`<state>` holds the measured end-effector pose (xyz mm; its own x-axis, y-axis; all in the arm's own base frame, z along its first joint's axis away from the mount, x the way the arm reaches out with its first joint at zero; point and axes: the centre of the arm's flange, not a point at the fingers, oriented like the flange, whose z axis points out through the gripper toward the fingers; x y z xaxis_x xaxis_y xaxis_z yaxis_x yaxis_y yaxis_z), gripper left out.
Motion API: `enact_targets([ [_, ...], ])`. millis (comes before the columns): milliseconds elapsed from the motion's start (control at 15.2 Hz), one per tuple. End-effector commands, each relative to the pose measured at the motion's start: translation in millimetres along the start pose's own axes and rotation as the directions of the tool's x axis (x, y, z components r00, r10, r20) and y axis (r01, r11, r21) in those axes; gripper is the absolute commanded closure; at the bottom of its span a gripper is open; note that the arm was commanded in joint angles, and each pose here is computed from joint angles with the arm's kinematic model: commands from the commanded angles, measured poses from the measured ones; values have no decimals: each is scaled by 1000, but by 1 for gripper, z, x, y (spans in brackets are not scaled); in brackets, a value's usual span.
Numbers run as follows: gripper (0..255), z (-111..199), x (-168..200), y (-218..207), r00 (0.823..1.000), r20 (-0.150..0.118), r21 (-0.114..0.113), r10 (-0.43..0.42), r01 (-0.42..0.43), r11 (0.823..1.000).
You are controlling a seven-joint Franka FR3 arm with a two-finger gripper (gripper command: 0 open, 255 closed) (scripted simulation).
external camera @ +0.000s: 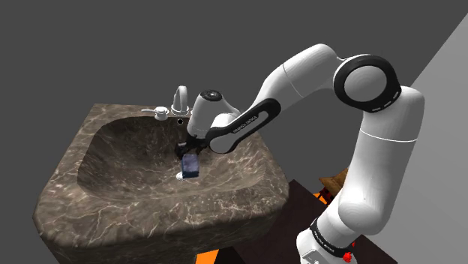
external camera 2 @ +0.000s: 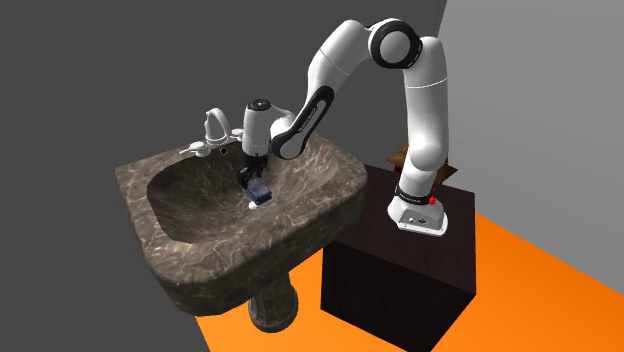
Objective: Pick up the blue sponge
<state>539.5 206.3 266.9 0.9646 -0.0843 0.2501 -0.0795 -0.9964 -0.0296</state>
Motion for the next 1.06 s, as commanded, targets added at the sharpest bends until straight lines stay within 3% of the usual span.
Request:
enact_targets([
  [0, 255, -7, 2, 0, 1000, 1, 0, 0, 0, 1000],
  [990, 255, -75, 19, -2, 1000, 1, 0, 0, 0, 1000],
])
